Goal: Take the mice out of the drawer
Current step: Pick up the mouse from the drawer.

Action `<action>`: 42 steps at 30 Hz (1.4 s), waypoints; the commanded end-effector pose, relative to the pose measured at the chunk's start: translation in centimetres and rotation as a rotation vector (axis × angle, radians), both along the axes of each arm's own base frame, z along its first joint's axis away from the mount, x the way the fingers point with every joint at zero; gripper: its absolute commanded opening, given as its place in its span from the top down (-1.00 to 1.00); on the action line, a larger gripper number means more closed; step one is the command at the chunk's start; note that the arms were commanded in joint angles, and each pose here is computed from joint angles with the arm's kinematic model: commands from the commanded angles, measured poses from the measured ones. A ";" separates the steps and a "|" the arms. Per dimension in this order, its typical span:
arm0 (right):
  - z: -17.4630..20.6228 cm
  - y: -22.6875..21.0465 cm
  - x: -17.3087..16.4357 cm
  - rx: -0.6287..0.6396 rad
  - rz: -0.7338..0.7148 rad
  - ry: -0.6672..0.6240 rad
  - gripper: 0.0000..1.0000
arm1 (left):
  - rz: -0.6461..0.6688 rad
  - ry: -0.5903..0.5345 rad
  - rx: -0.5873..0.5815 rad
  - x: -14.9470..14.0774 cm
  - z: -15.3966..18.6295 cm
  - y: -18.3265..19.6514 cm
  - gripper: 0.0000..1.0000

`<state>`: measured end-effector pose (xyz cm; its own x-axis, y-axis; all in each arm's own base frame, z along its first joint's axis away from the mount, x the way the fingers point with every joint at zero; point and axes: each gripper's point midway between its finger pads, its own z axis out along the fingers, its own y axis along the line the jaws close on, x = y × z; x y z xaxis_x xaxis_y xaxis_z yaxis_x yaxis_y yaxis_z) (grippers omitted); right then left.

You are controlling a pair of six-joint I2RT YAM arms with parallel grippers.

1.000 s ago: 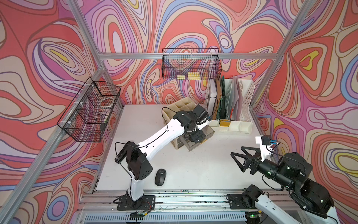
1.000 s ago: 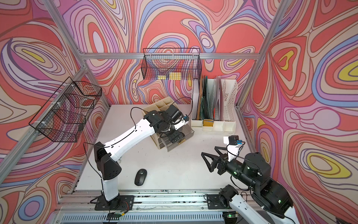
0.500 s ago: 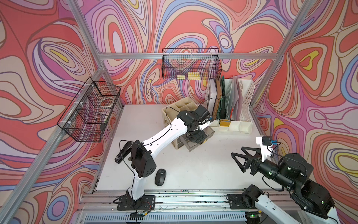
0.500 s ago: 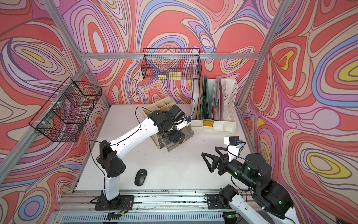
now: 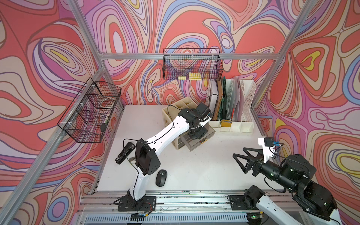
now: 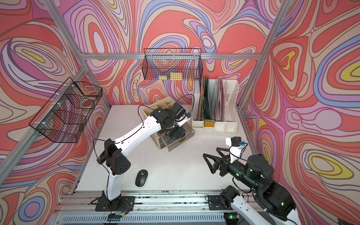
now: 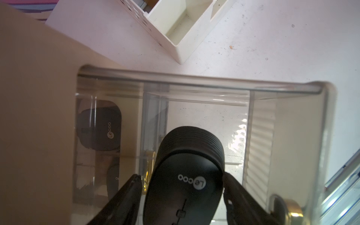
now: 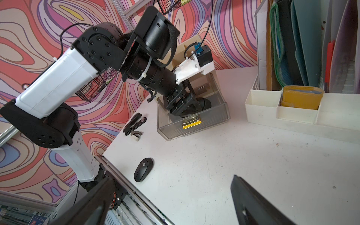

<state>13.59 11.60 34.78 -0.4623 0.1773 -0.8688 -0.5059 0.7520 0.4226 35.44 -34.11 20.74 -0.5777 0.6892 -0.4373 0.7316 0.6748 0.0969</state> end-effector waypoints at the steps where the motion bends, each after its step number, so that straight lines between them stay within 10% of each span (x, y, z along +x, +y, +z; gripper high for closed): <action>1: -0.1 -0.2 -0.1 0.007 -0.007 0.002 -0.97 | 0.076 -0.028 0.003 0.9 1.1 1.3 -0.50; 19: 0.0 0.0 -0.1 0.015 0.000 0.004 -0.97 | -0.047 0.022 0.103 0.2 -1.6 1.6 -0.80; 42: -0.1 0.2 0.2 0.010 -0.001 0.008 -0.97 | 0.006 0.096 0.199 0.3 -5.3 2.4 -0.46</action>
<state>13.64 11.64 34.65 -0.4703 0.1839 -0.8631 -0.5001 0.7503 0.4324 36.07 -33.53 18.03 -0.5551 0.7569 -0.3449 0.7600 0.6300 0.1597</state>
